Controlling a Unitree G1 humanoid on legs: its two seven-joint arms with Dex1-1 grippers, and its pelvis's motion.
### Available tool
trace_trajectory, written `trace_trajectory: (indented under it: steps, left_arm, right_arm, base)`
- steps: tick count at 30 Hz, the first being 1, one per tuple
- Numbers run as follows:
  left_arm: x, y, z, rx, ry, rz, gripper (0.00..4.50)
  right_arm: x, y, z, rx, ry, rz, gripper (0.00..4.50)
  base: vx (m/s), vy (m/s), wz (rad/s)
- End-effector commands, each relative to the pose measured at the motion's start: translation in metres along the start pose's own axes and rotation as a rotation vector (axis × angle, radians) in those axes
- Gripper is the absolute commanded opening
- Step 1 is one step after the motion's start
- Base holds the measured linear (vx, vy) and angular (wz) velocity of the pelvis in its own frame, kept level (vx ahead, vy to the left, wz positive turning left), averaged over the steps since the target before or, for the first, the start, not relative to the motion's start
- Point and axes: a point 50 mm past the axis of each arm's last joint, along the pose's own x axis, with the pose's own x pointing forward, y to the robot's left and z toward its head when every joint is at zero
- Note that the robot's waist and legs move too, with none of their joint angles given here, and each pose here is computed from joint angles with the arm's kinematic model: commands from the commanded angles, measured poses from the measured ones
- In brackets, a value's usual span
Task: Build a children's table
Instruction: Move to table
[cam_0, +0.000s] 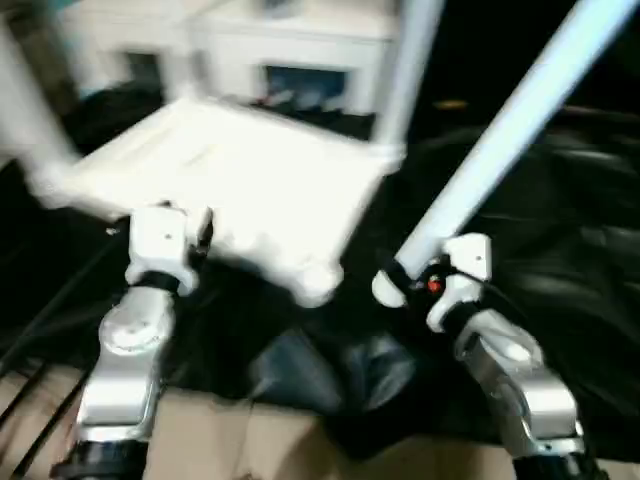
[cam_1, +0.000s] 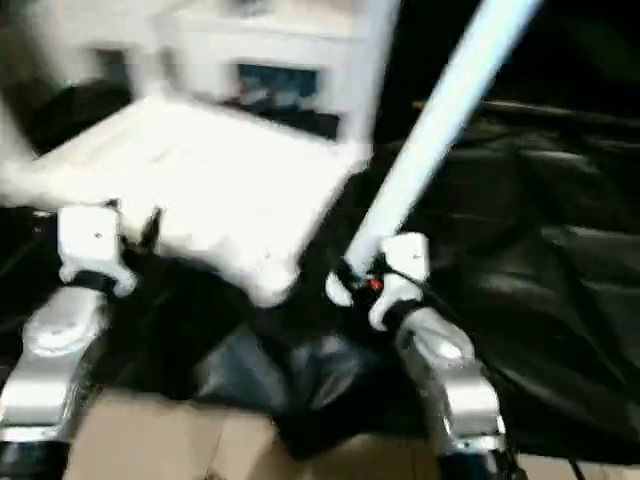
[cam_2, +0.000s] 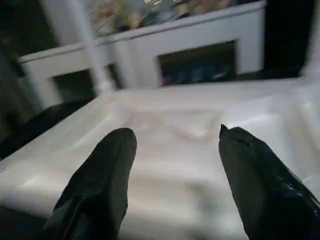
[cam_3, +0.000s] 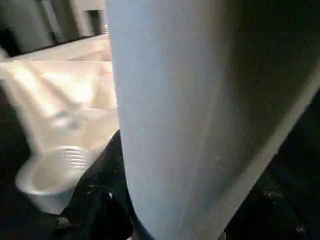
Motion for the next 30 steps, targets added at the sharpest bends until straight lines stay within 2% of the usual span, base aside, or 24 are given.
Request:
trace_trajectory:
  steps: [1,17,21,23,24,25,26,28,29,30]
  left_arm:
    - [0.000,-0.009,0.000,-0.024,0.004,-0.034,3.06]
    - [0.007,-0.009,-0.004,-0.037,0.010,-0.058,3.06]
    - [0.008,-0.012,-0.004,-0.114,0.005,-0.106,3.06]
    - [0.009,-0.020,-0.002,-0.129,-0.018,-0.328,3.06]
    - [0.009,-0.020,-0.001,-0.131,-0.020,-0.346,3.06]
    - [0.011,-0.019,0.000,-0.150,-0.025,-0.444,3.33]
    - [0.013,-0.019,0.002,-0.152,-0.029,-0.531,3.40]
    - [0.015,-0.019,0.003,-0.150,-0.030,-0.570,3.40]
    - [0.016,-0.019,0.005,-0.135,-0.028,-0.643,3.44]
    - [0.018,-0.020,0.006,-0.074,-0.009,-0.749,3.55]
  right_arm:
    - [-0.004,-0.006,0.003,-0.001,-0.017,-0.028,1.90]
    - [-0.006,-0.022,0.011,-0.026,-0.029,-0.068,1.90]
    - [-0.004,-0.023,0.012,-0.032,-0.029,-0.069,1.90]
    - [-0.003,-0.025,0.016,-0.043,-0.034,-0.042,1.90]
    - [-0.002,-0.025,0.016,-0.043,-0.034,-0.039,1.90]
    - [-0.002,-0.026,0.018,-0.041,-0.035,-0.010,1.90]
    - [-0.003,-0.028,0.020,-0.043,-0.031,0.013,1.90]
    - [-0.003,-0.028,0.021,-0.045,-0.027,0.023,1.90]
    - [-0.003,-0.029,0.021,-0.044,-0.022,0.042,1.90]
    - [-0.004,-0.031,0.022,-0.049,-0.015,0.065,1.90]
  base:
    - [0.113,-0.123,-0.05]
    - [0.101,0.008,0.04]
    - [0.111,-0.001,0.02]
    - [0.137,0.082,0.01]
    - [0.080,0.044,0.00]
    - [0.000,0.000,0.00]
    - [0.000,0.000,0.00]
    - [0.000,0.000,0.00]
    - [0.000,0.000,0.00]
    - [-0.066,-0.025,0.02]
